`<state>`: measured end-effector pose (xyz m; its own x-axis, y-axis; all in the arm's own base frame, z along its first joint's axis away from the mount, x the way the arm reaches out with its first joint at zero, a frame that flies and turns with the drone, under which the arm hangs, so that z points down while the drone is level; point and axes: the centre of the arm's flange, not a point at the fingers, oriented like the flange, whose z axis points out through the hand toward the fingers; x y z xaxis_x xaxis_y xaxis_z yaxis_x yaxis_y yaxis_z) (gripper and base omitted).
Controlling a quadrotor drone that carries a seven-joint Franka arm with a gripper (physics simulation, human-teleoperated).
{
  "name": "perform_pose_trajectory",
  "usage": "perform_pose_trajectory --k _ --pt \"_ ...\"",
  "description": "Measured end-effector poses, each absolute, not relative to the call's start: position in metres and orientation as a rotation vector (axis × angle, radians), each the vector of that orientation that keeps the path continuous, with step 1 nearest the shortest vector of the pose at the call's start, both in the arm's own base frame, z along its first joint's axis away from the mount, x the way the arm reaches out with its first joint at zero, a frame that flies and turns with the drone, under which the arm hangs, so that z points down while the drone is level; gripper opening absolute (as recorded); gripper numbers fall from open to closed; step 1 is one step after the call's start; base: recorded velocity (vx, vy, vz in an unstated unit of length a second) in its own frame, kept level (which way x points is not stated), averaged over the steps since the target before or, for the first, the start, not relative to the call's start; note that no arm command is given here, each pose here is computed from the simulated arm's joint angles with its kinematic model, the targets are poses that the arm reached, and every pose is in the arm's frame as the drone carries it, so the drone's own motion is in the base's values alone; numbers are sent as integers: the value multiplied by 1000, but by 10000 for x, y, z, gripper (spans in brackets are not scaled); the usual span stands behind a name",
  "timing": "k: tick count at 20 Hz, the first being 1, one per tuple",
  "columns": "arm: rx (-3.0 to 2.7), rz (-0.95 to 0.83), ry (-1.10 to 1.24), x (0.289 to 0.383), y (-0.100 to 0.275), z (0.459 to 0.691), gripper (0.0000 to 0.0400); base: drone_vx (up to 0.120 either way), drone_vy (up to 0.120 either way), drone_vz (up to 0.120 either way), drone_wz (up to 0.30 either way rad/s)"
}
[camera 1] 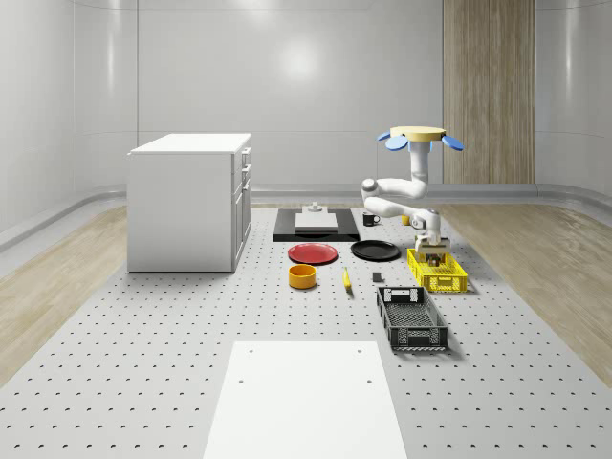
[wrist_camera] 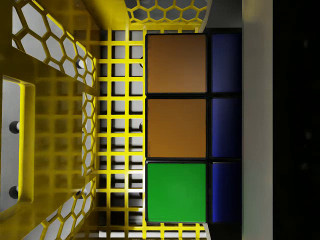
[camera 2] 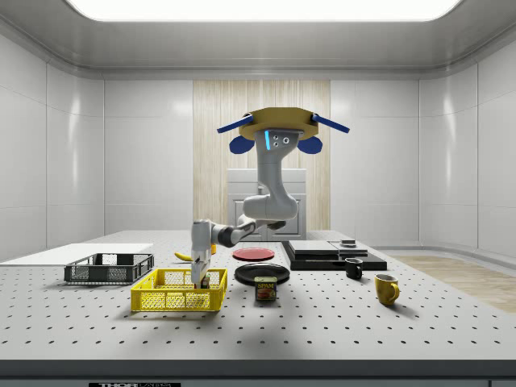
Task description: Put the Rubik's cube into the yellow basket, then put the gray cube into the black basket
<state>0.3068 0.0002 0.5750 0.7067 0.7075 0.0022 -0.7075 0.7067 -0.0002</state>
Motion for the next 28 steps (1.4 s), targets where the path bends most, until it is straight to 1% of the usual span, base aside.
perform_pose_trajectory --k 3,6,12,16,18,21,23,25,28 --pt "1 786 -2 3068 1 5799 361 0 0 0 0" --pt "1 786 -2 3068 1 5755 382 0 0 0 0" --pt "1 786 -2 3068 1 5543 396 0 0 120 0" --pt "1 786 -2 3068 1 5455 399 0 0 120 0" --pt "1 786 -2 3068 1 5431 399 0 -120 120 0" --pt "1 786 -2 3068 1 5409 400 120 -120 107 0" --pt "1 786 -2 3068 1 5401 400 100 -120 0 0" --pt "1 786 -2 3068 1 5396 400 0 -120 0 0" --pt "1 786 -2 3068 1 5391 400 107 -120 0 0"
